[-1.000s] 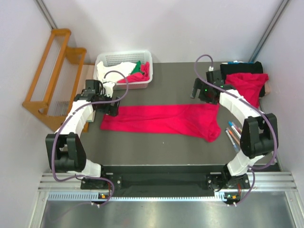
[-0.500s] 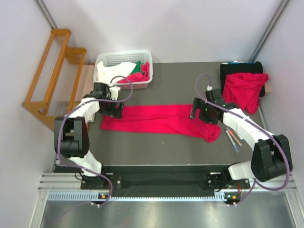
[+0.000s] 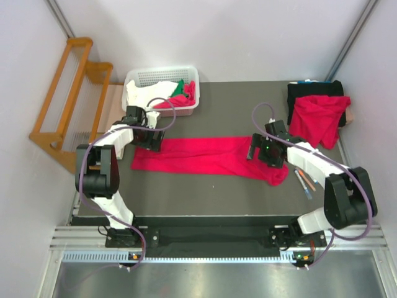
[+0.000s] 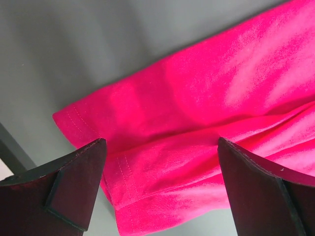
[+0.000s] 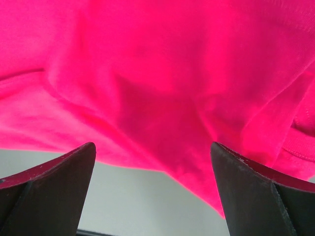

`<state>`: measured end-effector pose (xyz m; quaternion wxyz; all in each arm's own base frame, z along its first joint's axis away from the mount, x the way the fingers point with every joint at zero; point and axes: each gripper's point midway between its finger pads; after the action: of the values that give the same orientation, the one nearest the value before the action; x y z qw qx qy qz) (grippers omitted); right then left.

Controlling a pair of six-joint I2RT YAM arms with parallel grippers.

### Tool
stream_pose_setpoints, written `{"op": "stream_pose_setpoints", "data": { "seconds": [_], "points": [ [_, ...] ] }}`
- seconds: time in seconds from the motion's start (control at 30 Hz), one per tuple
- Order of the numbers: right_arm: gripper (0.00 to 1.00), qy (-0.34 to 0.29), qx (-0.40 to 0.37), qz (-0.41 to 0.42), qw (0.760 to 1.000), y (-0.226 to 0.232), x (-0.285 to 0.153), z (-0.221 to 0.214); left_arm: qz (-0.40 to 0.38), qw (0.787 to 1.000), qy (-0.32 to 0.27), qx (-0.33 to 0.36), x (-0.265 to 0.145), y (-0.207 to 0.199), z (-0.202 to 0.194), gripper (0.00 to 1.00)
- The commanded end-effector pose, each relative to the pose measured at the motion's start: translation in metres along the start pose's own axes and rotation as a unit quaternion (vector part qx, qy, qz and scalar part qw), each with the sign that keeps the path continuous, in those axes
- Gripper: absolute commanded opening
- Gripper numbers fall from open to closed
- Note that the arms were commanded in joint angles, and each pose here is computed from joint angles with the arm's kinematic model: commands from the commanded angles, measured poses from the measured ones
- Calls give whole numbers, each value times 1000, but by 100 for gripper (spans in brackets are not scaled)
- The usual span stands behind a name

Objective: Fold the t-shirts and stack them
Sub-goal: Fold the tshirt

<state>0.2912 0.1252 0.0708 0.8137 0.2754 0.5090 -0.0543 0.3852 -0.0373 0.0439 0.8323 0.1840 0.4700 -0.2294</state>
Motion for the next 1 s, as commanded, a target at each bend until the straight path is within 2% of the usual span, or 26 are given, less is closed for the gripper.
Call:
{"op": "stream_pose_setpoints", "data": {
  "seconds": [0.0,0.2,0.37,0.77,0.97],
  "points": [
    [100,7,12,-26,1000,-9,24,-5,20,1000,-17,16,-3,9,12,99],
    [100,10,26,-73,997,-15,48,3,27,999,-22,25,-16,7,11,99],
    [100,-6,25,-84,996,-10,46,16,36,999,-19,30,-17,7,5,99],
    [100,-11,15,-99,995,-14,42,21,50,999,1,22,14,15,-8,99],
    [100,-13,10,-113,994,-14,50,31,55,997,32,35,29,13,-35,99]
  ]
}}
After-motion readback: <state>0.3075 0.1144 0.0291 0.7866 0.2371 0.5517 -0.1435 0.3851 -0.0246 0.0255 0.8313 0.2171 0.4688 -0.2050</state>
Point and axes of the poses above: each gripper's point midway between its finger pads, its own x axis out along the fingers, its own y axis along the line the jaws close on, z = x × y, and after that the axes turned 14 degrees about x, right-handed
